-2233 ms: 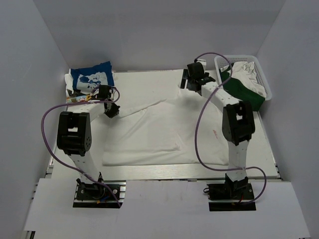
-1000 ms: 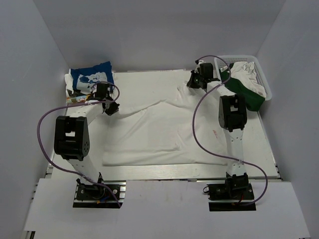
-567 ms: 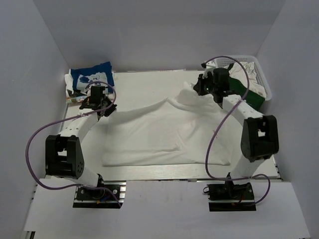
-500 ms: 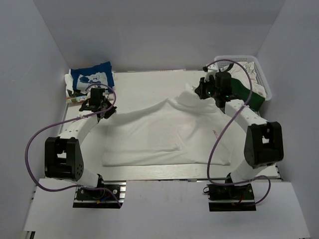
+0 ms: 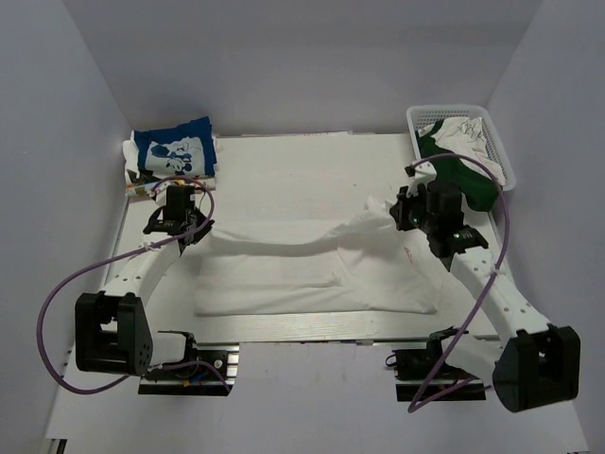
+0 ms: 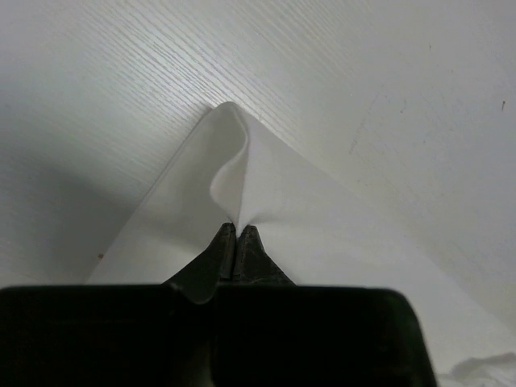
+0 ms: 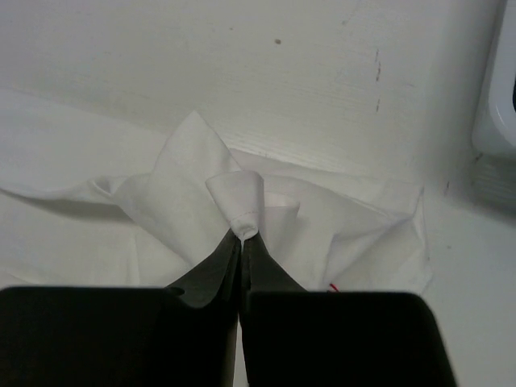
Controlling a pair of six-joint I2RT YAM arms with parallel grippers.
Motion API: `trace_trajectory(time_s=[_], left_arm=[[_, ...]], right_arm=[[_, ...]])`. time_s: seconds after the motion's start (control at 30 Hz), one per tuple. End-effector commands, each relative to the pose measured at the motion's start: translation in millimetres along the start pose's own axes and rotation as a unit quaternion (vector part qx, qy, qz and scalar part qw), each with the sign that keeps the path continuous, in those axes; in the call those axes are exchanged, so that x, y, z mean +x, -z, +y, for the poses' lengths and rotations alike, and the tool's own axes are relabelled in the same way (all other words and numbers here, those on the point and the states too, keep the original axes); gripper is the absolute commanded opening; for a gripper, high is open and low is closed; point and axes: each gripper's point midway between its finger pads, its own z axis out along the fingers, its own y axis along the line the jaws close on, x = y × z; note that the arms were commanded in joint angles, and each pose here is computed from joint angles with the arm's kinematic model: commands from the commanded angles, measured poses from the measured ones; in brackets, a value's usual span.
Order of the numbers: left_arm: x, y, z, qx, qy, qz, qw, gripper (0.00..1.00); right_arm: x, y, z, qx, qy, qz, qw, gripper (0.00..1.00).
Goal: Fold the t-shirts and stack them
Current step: Grap the side of the flattened tshirt furthest away from the robot with both arms, then fold the other side of the tshirt into a rectangle
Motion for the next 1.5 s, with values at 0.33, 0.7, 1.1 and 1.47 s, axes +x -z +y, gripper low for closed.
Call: trace_trajectory(time_s=[0.33, 0.7, 1.1, 1.47], left_arm=[[-22.2, 21.9, 15.7, -0.042, 0.033, -0.052, 0.997, 0.0], [44.2, 8.3, 91.2, -0.173, 0.038, 0.02, 0.984, 0.76], [-6.7, 29.8, 32.8, -0.072, 0.031, -0.038, 0.996, 1.0], [48.4, -24.5, -3.8, 0.022, -0.04, 0.095, 0.994, 1.0]], right_arm=[[26.0, 56.8, -3.6, 0.055, -0.052, 0.023, 0.997, 0.0], [130.6, 76.3, 31.2, 0.012, -0.164, 0.191, 0.968, 0.54], [80.3, 80.3, 37.1, -0.008, -0.167, 0.117, 0.979, 0.9], [71.5, -14.8, 47.2, -0.075, -0.142, 0.128, 0.979, 0.9]])
